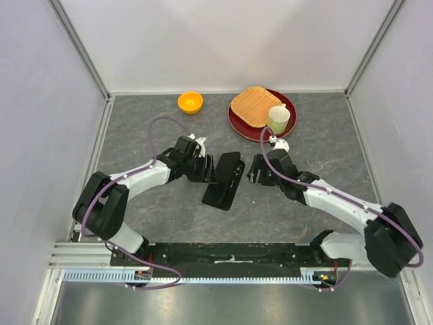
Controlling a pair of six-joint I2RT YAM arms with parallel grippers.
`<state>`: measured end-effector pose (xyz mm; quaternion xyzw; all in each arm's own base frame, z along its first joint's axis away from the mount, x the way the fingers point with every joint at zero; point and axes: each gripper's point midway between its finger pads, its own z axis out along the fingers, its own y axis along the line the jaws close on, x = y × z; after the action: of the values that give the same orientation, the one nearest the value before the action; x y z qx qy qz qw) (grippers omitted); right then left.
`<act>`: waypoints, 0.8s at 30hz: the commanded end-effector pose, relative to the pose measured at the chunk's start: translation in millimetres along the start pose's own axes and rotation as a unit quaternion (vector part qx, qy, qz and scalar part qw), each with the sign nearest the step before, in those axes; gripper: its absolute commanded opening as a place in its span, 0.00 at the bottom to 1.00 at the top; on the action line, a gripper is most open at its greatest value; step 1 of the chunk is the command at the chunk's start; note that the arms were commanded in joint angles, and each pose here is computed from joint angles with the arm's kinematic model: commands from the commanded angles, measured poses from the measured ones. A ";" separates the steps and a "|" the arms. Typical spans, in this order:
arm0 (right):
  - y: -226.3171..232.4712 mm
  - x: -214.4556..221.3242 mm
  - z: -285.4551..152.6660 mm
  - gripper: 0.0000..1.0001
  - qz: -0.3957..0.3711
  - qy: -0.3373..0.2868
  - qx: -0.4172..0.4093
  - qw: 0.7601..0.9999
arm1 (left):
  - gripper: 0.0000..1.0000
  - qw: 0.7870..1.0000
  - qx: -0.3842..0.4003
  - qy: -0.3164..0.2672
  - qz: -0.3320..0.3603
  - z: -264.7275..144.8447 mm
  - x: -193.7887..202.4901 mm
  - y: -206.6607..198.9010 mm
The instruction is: Sort the hair-cutting tools
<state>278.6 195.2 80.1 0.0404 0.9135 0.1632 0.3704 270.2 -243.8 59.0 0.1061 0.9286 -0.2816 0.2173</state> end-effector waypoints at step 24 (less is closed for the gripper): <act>40.0 41.3 39.2 0.68 -0.014 0.059 -0.072 0.996 | 0.64 0.998 -0.018 0.049 -0.020 27.0 49.4 4.5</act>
<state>252.8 240.5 29.7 -0.0116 0.9325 0.2192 0.2870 255.9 -252.5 30.8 0.1098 0.9361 -0.2615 0.2081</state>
